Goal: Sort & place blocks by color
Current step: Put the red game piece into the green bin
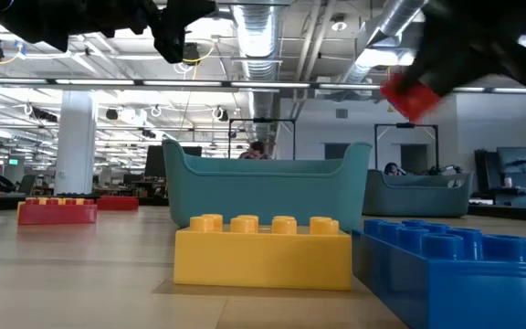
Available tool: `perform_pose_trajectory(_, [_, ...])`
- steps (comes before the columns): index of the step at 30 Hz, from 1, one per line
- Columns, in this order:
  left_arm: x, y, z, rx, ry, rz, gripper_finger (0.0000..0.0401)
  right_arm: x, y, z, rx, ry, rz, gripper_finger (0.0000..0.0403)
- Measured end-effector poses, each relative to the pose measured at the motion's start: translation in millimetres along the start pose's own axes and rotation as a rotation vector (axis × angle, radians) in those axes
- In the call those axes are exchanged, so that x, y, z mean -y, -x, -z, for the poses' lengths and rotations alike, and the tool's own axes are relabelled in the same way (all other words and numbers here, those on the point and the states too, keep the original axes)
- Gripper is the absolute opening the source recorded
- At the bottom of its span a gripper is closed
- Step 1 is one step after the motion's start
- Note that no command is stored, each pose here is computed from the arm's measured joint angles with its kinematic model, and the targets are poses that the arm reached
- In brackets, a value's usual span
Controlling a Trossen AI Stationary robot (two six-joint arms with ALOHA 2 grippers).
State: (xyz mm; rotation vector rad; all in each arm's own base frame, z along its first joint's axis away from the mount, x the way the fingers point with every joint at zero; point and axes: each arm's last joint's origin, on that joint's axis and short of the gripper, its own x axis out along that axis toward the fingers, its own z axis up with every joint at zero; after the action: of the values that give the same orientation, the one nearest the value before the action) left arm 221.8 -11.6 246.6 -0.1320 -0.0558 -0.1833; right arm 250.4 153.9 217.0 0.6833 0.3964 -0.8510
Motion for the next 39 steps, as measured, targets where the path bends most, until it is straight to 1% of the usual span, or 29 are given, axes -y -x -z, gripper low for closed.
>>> perform_pose_trajectory(3, [0,0,0,-0.002,-0.001,-0.004,0.0187,-12,-9,-16,0.053,0.056,-0.057,0.0088])
perform_pose_trajectory(5, [0,0,0,-0.001,-0.001,-0.004,0.0187,-19,-15,-23,0.063,0.093,-0.083,0.0088])
perform_pose_trajectory(11, [0,0,2,-0.017,0.001,-0.006,0.0187,-29,-28,-35,0.026,0.145,-0.135,0.0088])
perform_pose_trajectory(27, [-1,0,3,-0.027,0.004,-0.008,0.0187,-29,-27,-34,0.022,0.173,-0.137,0.0093])
perform_pose_trajectory(32, [-1,0,3,-0.025,0.005,-0.026,0.0187,-29,-28,-34,0.019,0.188,-0.138,0.0094])
perform_pose_trajectory(33, [-1,0,3,-0.025,0.015,-0.025,0.0187,-29,-28,-34,0.019,0.191,-0.138,0.0094])
perform_pose_trajectory(36, [0,0,2,-0.018,0.097,-0.01,0.0187,-29,-28,-34,0.019,0.19,-0.139,0.0094])
perform_pose_trajectory(39, [1,-1,-2,-0.005,0.094,0.0,0.0187,-29,-27,-34,0.018,0.193,-0.143,0.0095])
